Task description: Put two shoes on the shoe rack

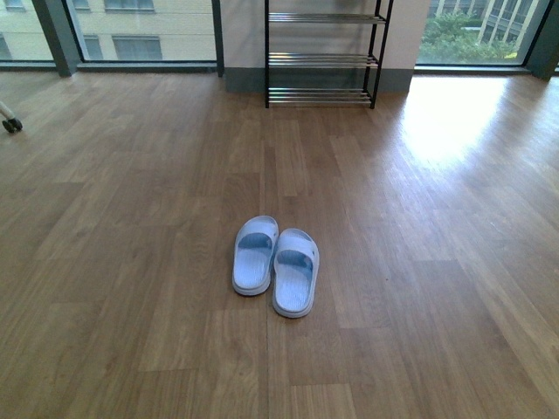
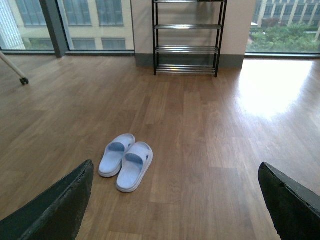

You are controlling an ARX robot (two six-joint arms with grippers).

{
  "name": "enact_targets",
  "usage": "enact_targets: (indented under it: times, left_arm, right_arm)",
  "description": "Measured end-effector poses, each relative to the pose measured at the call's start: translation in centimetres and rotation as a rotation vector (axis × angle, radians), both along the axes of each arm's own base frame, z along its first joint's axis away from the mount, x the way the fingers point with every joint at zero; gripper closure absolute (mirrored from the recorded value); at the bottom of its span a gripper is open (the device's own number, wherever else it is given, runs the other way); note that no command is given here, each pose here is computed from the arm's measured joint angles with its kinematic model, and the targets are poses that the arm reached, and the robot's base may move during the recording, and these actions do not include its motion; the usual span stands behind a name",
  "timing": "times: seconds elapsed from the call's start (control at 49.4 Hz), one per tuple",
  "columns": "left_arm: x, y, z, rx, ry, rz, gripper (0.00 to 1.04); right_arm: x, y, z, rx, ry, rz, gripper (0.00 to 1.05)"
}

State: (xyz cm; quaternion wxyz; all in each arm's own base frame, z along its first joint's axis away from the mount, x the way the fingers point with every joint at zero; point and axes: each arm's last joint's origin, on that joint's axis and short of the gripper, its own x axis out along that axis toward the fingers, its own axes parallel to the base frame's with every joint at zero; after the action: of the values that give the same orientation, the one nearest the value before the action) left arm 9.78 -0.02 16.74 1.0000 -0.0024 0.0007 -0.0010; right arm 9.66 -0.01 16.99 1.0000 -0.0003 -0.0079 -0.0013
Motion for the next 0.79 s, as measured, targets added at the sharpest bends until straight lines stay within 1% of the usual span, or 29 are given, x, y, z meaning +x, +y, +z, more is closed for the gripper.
enact_targets:
  times: [0.79]
  left_arm:
    - [0.00, 0.00, 0.00, 0.000, 0.000, 0.000, 0.09]
  right_arm:
    - [0.00, 0.00, 0.00, 0.000, 0.000, 0.000, 0.09]
